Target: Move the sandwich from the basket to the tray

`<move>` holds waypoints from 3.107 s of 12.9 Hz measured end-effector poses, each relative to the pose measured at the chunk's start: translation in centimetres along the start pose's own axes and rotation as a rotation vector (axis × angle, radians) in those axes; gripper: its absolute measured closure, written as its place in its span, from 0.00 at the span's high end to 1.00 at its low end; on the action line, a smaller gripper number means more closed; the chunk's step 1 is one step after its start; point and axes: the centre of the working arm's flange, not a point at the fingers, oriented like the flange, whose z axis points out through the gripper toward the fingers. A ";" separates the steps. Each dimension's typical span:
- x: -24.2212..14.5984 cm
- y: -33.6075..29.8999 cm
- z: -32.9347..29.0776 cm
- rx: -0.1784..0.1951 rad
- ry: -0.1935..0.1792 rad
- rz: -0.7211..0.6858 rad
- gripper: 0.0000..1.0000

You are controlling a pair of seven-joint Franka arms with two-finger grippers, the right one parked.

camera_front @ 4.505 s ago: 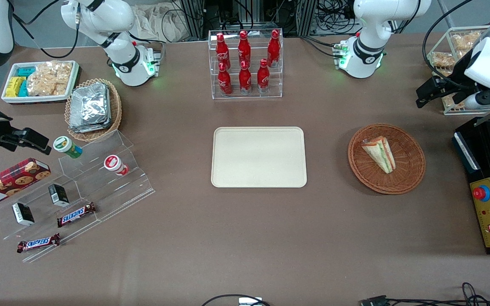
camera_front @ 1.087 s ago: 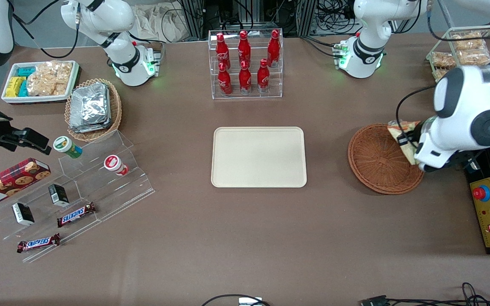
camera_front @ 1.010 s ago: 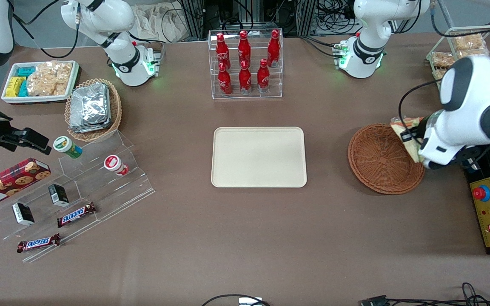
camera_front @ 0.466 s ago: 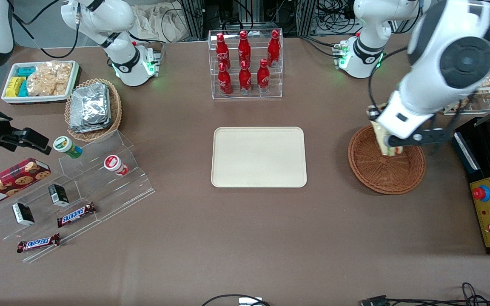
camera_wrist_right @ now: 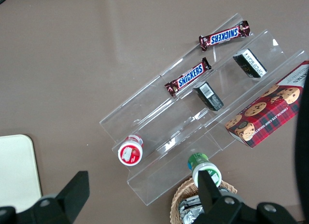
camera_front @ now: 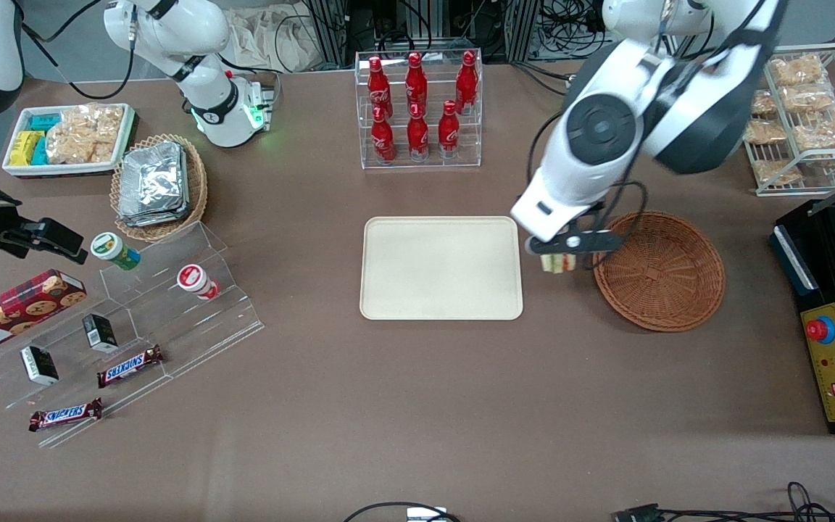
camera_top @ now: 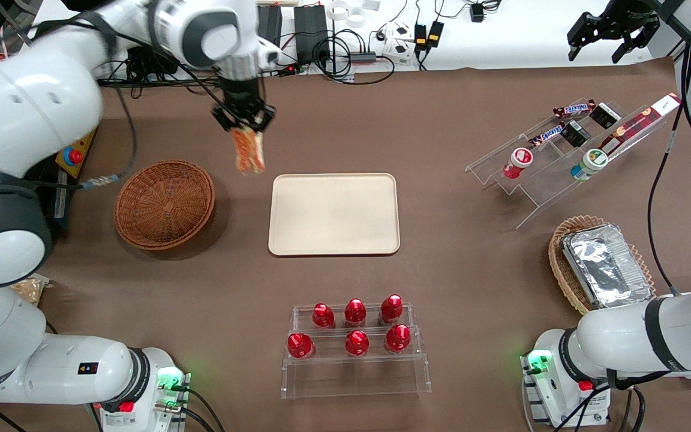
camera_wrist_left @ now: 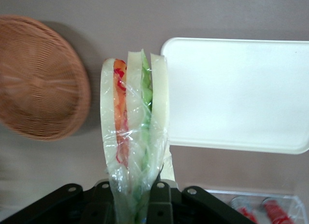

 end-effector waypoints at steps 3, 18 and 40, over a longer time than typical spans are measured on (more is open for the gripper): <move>1.3 3.1 8.9 -0.062 0.018 0.005 0.19; 3.0 4.3 24.2 -0.108 -0.067 0.139 0.19; 0.2 -22.9 -11.6 -0.067 0.178 -0.008 1.00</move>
